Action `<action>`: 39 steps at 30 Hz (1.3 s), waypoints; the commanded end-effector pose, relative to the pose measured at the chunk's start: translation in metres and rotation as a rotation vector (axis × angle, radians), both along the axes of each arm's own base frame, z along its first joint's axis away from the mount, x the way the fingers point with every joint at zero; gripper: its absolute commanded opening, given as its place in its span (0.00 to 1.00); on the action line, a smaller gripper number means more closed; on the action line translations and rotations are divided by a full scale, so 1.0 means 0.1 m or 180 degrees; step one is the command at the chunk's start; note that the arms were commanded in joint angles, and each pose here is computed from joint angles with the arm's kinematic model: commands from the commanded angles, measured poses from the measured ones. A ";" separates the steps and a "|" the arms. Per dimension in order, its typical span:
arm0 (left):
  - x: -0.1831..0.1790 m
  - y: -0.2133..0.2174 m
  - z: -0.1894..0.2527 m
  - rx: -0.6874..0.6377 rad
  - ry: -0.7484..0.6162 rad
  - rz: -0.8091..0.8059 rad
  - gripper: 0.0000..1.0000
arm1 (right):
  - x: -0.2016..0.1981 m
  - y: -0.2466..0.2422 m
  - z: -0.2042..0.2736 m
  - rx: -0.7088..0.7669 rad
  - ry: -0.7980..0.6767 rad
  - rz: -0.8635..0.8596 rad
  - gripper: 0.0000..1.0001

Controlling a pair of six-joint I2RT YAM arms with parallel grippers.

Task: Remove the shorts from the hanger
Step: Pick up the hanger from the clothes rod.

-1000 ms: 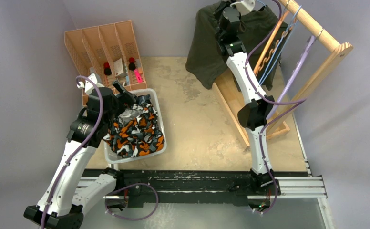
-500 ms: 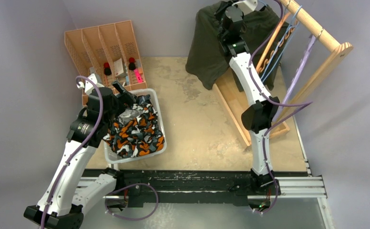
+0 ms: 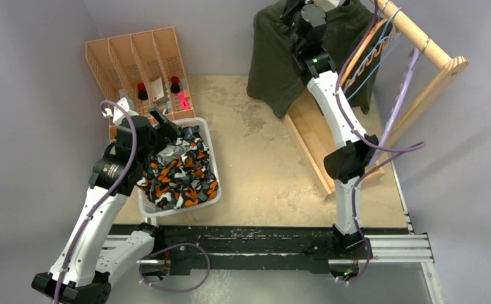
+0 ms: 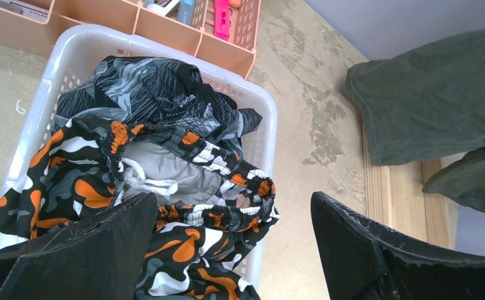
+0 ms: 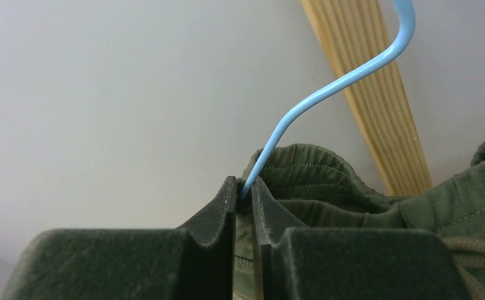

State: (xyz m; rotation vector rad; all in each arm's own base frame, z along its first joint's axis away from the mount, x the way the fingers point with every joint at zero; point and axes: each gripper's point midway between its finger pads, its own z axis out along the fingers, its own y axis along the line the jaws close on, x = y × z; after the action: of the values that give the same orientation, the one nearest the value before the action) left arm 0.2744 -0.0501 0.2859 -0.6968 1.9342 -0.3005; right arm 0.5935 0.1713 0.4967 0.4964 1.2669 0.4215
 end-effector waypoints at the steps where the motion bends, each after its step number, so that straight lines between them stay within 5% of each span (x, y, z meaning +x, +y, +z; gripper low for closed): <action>1: 0.05 -0.02 0.08 -0.0083 -0.0126 -0.0007 0.93 | -0.46 -0.03 0.63 0.0034 -0.0369 0.0205 0.00; 27: 0.06 -0.02 0.10 0.0042 -0.0091 -0.0073 0.93 | -1.52 1.20 -0.03 -0.0729 0.0379 0.2540 0.00; 39: 0.17 -0.63 0.34 -0.0360 -0.0466 -0.1064 0.92 | -2.07 1.50 -0.52 -0.0970 0.0663 0.3214 0.00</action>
State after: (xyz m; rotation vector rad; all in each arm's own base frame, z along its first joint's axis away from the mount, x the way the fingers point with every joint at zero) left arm 0.2823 -0.0806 0.2965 -0.5506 1.9537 -0.4553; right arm 0.4203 0.3156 0.3975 -0.2693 1.8536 0.9394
